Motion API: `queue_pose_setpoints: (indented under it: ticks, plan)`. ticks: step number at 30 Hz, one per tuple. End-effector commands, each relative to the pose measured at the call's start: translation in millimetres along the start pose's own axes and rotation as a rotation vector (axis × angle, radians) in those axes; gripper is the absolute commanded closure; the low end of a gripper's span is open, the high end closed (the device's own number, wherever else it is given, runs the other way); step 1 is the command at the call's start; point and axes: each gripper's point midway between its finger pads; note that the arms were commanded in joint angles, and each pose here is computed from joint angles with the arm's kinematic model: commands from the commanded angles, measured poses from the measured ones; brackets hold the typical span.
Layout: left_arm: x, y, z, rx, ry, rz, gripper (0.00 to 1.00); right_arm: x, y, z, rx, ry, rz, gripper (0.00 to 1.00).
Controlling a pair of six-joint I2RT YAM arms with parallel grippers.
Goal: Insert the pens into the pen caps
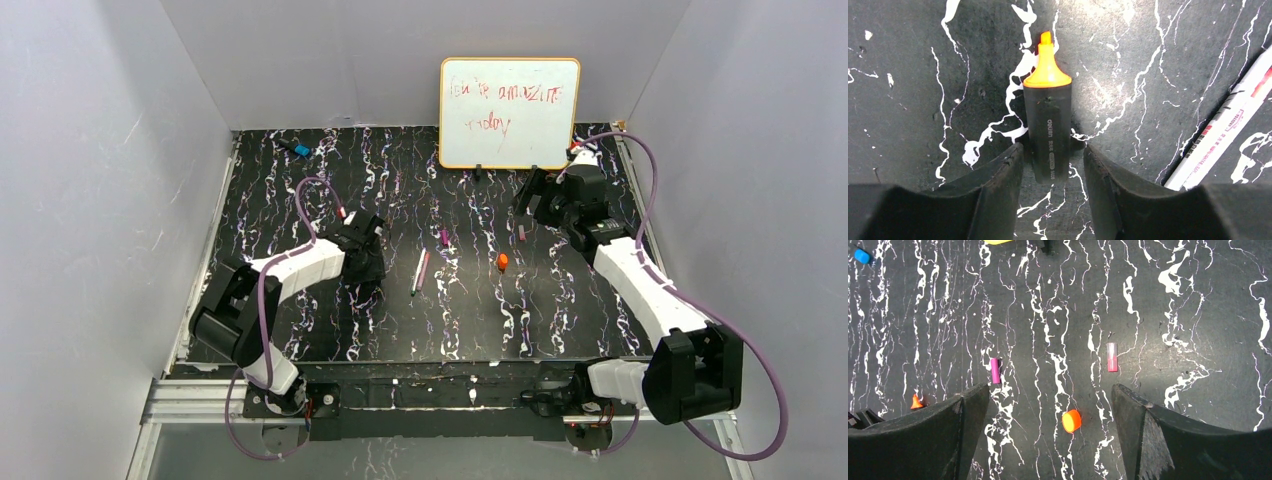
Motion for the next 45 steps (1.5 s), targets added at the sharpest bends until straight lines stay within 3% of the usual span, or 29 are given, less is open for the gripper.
queue_pose_setpoints:
  ticks: [1, 5, 9, 16, 18, 23, 25, 35, 45]
  plan:
    - [-44.8, 0.9, 29.2, 0.095, -0.005, 0.123, 0.57, 13.7, -9.3, 6.9, 0.035, -0.004, -0.057, 0.01]
    - [-58.6, 6.2, 36.6, 0.116, -0.006, 0.158, 0.69, 18.4, -12.8, 8.0, 0.034, -0.001, -0.073, 0.01]
    - [-70.8, 14.5, 46.9, 0.153, 0.019, 0.19, 0.63, 24.0, -16.2, 9.9, 0.035, 0.003, -0.087, 0.01]
    - [-88.1, 28.3, 59.5, 0.201, 0.065, 0.246, 0.68, 33.5, -22.8, 14.3, 0.041, 0.007, -0.106, 0.01]
    - [-92.6, 31.2, 63.0, 0.213, 0.082, 0.265, 0.73, 35.3, -23.8, 14.2, 0.038, 0.008, -0.108, 0.01]
    - [-98.1, 33.1, 69.5, 0.23, 0.108, 0.279, 0.97, 36.3, -25.5, 15.2, 0.037, 0.007, -0.103, 0.01]
    - [-97.0, 32.1, 68.9, 0.221, 0.119, 0.275, 1.0, 34.8, -25.6, 14.7, 0.033, 0.009, -0.096, 0.01]
    - [-33.6, -0.8, 20.0, -0.003, 0.206, 0.084, 1.0, 1.2, -15.1, 25.9, 0.145, 0.01, -0.008, 0.01]
    - [13.8, -37.4, -28.8, -0.238, 0.32, -0.081, 1.0, -15.8, -22.4, 90.5, 0.39, -0.068, -0.01, 0.01]
Point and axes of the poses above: each gripper's point midway between its finger pads, its own y axis out along the fingers, its own z axis along the line the jaws close on, x = y × z, and after that the axes turned 1 degree about -y, right-handed
